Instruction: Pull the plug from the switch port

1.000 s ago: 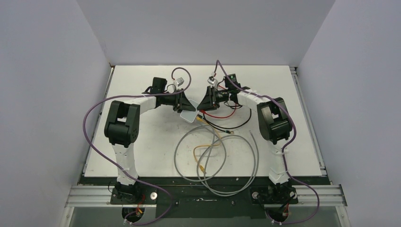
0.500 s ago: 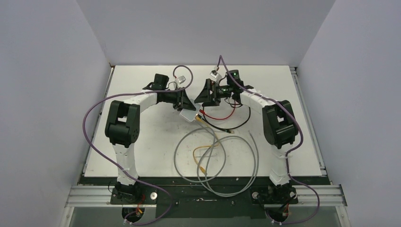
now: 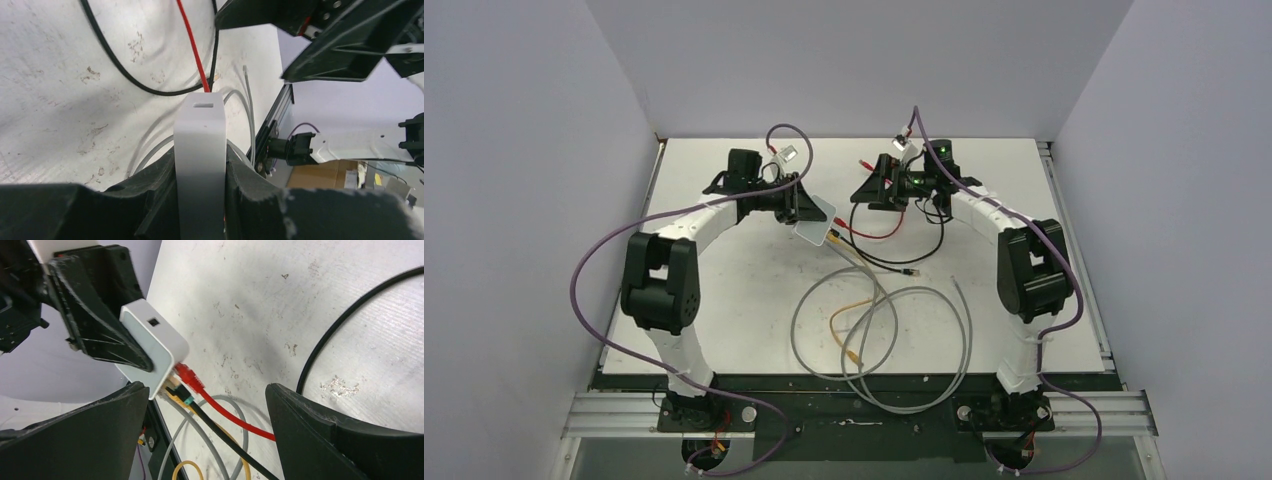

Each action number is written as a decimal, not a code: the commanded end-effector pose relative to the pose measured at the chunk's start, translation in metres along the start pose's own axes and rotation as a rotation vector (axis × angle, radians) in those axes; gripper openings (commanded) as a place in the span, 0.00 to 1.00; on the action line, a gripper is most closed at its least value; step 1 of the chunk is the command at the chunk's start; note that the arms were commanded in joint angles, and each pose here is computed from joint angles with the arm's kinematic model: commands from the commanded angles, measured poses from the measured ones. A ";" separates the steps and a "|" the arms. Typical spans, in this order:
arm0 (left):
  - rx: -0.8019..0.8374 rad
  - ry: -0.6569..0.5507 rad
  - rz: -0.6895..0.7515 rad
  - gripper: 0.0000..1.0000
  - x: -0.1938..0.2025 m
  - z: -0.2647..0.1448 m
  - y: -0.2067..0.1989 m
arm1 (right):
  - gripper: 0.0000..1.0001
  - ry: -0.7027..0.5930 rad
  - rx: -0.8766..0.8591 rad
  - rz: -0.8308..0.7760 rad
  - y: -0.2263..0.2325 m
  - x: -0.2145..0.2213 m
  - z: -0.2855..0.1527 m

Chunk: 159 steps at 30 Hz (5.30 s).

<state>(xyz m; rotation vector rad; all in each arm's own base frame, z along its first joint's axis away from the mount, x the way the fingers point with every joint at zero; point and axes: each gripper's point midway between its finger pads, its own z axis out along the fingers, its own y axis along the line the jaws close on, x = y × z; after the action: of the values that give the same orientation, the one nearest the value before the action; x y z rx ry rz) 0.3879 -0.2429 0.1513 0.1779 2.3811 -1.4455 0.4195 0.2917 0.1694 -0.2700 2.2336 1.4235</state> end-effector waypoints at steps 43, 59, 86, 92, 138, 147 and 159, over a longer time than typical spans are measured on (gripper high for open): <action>0.360 -0.194 -0.193 0.00 -0.022 -0.040 -0.081 | 0.84 0.029 -0.303 0.051 0.085 -0.006 0.005; 0.342 -0.201 -0.196 0.00 -0.023 -0.040 -0.078 | 0.58 0.081 -0.319 0.108 0.079 0.008 0.009; 0.348 -0.204 -0.180 0.00 -0.025 -0.041 -0.082 | 0.27 0.094 -0.377 0.147 0.082 0.015 0.013; 0.348 -0.211 -0.177 0.00 -0.027 -0.042 -0.083 | 0.25 0.094 -0.380 0.152 0.083 0.016 0.013; 0.329 -0.265 -0.149 0.00 -0.033 -0.057 -0.080 | 0.05 0.149 -0.311 0.071 0.072 0.030 0.013; 0.326 -0.278 -0.149 0.00 -0.034 -0.062 -0.077 | 0.05 0.163 -0.292 0.041 0.072 0.032 0.011; 0.315 -0.298 -0.158 0.00 -0.033 -0.071 -0.071 | 0.05 0.171 -0.263 0.002 0.070 0.034 0.007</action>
<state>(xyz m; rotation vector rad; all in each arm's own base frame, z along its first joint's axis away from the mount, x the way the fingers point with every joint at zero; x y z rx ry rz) 0.3693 -0.2346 0.2014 -0.2343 2.1486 -1.8458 0.3701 0.3395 0.1950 -0.4305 2.1860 1.7981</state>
